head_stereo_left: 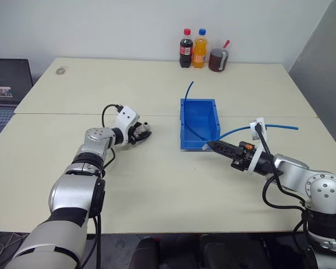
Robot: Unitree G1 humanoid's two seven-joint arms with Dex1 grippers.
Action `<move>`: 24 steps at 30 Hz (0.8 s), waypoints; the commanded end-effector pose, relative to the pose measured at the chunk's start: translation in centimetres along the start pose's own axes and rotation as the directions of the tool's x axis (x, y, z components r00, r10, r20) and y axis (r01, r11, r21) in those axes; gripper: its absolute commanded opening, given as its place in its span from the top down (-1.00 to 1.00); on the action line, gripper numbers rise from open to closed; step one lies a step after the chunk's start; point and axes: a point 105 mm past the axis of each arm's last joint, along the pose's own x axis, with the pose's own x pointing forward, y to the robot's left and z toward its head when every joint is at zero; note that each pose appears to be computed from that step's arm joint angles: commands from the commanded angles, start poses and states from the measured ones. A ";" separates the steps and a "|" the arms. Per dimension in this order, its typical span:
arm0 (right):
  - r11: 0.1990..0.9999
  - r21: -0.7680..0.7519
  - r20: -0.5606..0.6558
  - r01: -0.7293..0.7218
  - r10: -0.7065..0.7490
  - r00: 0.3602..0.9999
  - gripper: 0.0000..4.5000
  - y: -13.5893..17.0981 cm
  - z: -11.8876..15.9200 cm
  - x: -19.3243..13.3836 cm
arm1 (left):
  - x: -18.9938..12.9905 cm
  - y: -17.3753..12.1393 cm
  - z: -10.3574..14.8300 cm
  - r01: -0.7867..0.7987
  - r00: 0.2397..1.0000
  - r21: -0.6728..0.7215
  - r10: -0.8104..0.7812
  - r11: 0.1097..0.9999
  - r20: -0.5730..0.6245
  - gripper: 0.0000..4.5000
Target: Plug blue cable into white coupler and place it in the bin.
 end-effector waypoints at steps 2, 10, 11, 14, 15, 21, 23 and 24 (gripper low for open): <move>0.999 -0.021 0.061 -0.031 0.033 0.998 0.92 0.8 1.5 -0.3 | -0.1 0.8 1.9 -0.030 0.999 0.033 0.029 0.999 0.041 0.14; 0.999 -0.021 0.059 -0.031 0.032 0.998 0.92 0.7 1.5 -0.3 | -0.3 0.9 2.0 -0.021 0.998 0.035 0.020 0.999 0.053 0.66; 0.999 -0.022 0.059 -0.031 0.033 0.998 0.92 0.7 1.5 -0.2 | -0.4 0.9 1.9 -0.020 0.998 0.034 0.018 0.999 0.052 0.66; 0.999 -0.023 0.057 -0.032 0.034 0.998 0.92 0.6 1.6 -0.1 | -0.5 0.8 1.5 -0.011 0.999 0.036 0.010 0.999 0.048 0.66; 0.999 -0.025 0.055 -0.034 0.035 0.998 0.92 0.6 1.6 0.0 | -0.5 0.7 1.5 -0.005 0.999 0.040 0.003 0.999 0.047 0.66; 0.994 -0.103 0.003 -0.047 0.047 0.999 0.92 0.8 1.9 0.3 | -0.7 -2.5 3.1 0.259 0.953 0.087 -0.269 0.962 0.142 0.66; 0.985 -0.156 -0.033 -0.069 0.065 0.997 0.92 1.1 2.2 0.4 | -1.3 -4.6 3.0 0.408 0.894 0.134 -0.425 0.903 0.140 0.66; 0.979 -0.185 -0.052 -0.083 0.075 0.996 0.92 1.3 2.4 0.5 | -1.7 -5.5 2.9 0.469 0.861 0.160 -0.490 0.868 0.136 0.66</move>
